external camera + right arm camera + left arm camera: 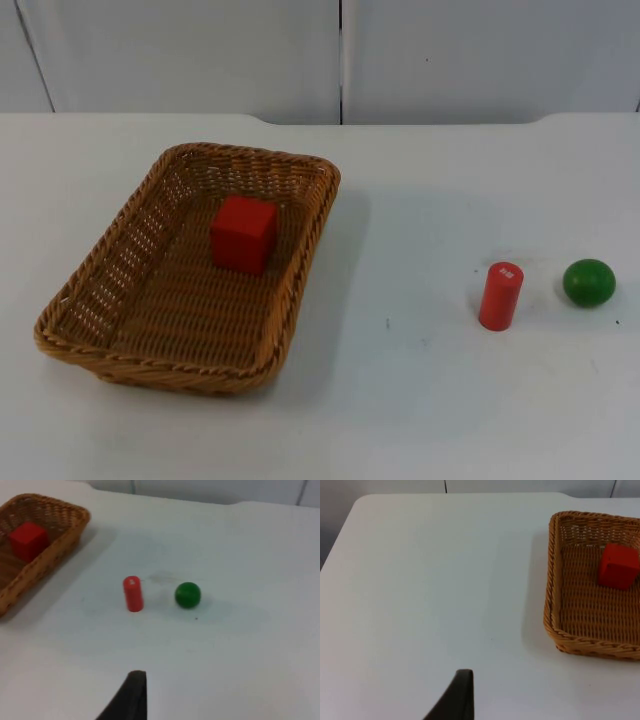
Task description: Pick up the basket with the left hand and place the object to the left of the red cylinder into the basket with the right hand.
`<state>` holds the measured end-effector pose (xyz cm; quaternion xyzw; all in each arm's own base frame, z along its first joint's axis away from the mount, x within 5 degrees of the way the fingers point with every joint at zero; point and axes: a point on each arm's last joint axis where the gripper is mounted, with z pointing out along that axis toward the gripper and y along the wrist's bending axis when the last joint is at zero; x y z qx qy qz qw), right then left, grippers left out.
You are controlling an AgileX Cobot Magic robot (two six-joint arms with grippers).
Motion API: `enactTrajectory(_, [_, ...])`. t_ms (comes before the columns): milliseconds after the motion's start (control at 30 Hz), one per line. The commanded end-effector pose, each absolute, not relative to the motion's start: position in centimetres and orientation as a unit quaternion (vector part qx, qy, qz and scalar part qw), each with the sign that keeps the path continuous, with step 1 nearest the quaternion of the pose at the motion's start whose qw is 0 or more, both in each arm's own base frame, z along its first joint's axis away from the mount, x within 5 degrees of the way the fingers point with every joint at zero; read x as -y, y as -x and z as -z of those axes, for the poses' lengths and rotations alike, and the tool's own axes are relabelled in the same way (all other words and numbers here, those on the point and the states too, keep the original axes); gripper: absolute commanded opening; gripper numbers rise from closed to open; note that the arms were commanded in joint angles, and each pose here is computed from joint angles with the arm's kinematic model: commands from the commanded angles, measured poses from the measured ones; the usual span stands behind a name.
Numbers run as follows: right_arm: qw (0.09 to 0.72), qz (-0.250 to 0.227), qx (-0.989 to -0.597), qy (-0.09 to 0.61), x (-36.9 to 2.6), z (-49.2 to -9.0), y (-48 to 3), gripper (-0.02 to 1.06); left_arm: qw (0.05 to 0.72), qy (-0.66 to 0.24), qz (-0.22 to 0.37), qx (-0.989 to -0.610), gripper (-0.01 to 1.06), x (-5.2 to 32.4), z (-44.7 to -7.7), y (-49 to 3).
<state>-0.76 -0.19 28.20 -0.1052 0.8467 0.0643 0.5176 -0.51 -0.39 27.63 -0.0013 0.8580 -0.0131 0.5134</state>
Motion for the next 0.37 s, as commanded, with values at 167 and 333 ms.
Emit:
enactTrajectory(167, [0.521,-0.028,-0.852,0.053,0.04,-28.04,0.75,1.05,0.513,0.001,0.018,-0.858,1.05,0.42,-27.48,0.49])
enactTrajectory(333, [0.521,-0.012,-0.853,0.028,-0.01,-28.04,0.75,1.05,0.513,0.001,0.018,-0.858,1.05,0.42,-27.48,0.49])
